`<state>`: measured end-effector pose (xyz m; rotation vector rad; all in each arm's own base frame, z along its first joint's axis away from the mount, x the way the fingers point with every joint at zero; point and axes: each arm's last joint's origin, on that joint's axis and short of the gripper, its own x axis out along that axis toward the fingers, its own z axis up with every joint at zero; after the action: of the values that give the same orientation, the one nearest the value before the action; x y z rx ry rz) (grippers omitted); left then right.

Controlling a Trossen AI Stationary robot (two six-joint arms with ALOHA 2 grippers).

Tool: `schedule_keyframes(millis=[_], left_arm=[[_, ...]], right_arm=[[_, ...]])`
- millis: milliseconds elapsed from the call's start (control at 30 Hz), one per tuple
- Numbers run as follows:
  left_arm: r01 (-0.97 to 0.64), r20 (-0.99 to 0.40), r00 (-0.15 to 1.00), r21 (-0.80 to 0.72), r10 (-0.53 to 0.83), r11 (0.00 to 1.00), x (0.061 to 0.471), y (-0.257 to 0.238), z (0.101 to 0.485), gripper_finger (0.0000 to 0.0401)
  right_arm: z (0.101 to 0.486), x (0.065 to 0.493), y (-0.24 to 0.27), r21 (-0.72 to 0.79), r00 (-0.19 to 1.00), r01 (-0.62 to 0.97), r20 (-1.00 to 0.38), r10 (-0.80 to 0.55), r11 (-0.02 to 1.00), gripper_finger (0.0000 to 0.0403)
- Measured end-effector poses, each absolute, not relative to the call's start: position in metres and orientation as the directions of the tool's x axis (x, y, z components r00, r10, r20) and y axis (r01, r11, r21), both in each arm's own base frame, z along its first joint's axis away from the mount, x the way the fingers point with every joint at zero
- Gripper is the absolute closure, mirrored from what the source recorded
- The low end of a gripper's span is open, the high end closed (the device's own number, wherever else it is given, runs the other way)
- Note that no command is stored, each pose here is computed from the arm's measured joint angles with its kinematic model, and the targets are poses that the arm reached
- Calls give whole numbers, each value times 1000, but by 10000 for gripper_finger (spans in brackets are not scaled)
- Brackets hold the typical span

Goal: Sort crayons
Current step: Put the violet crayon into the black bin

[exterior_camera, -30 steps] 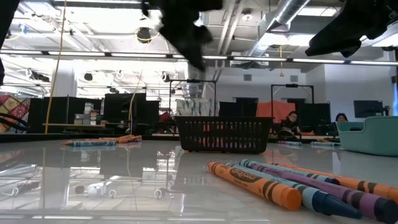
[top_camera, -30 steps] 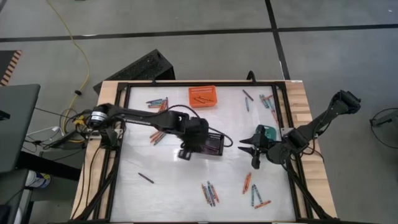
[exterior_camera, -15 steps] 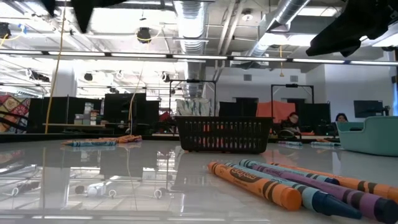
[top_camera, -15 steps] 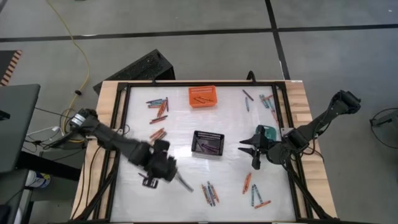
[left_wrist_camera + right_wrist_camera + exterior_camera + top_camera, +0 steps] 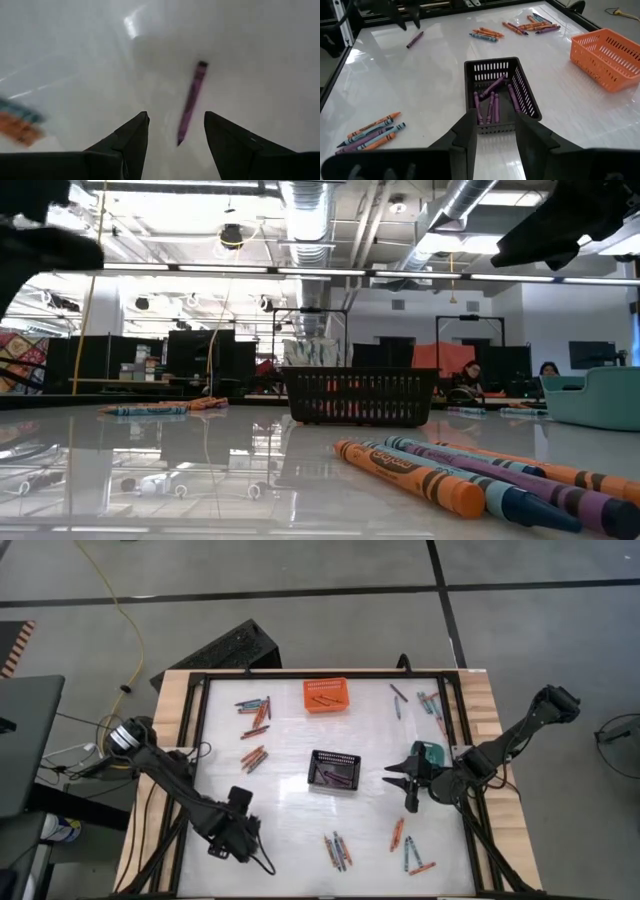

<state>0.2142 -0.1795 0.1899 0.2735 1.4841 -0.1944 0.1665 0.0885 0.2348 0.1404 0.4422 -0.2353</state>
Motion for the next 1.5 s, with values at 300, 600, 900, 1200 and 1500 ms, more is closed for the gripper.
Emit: schedule_keyframes(millis=[300,600,900,1200,1500], left_arm=[[263,-996,81,-10,-32,965,199,-170,161,218],[211,-994,103,-11,-33,977,192,-165,144,226],[221,-990,130,-17,-47,975,194,-166,144,370],[226,-989,141,-9,-42,974,196,-168,146,398],[233,-980,196,17,-30,972,209,-170,160,400]], right_arm=[[235,167,89,90,880,255,-434,-193,963,275],[235,167,89,90,880,255,-434,-193,963,275],[235,167,88,88,879,257,-436,-195,962,275],[235,167,88,87,878,258,-436,-196,962,275],[235,167,88,88,879,258,-436,-195,962,275]])
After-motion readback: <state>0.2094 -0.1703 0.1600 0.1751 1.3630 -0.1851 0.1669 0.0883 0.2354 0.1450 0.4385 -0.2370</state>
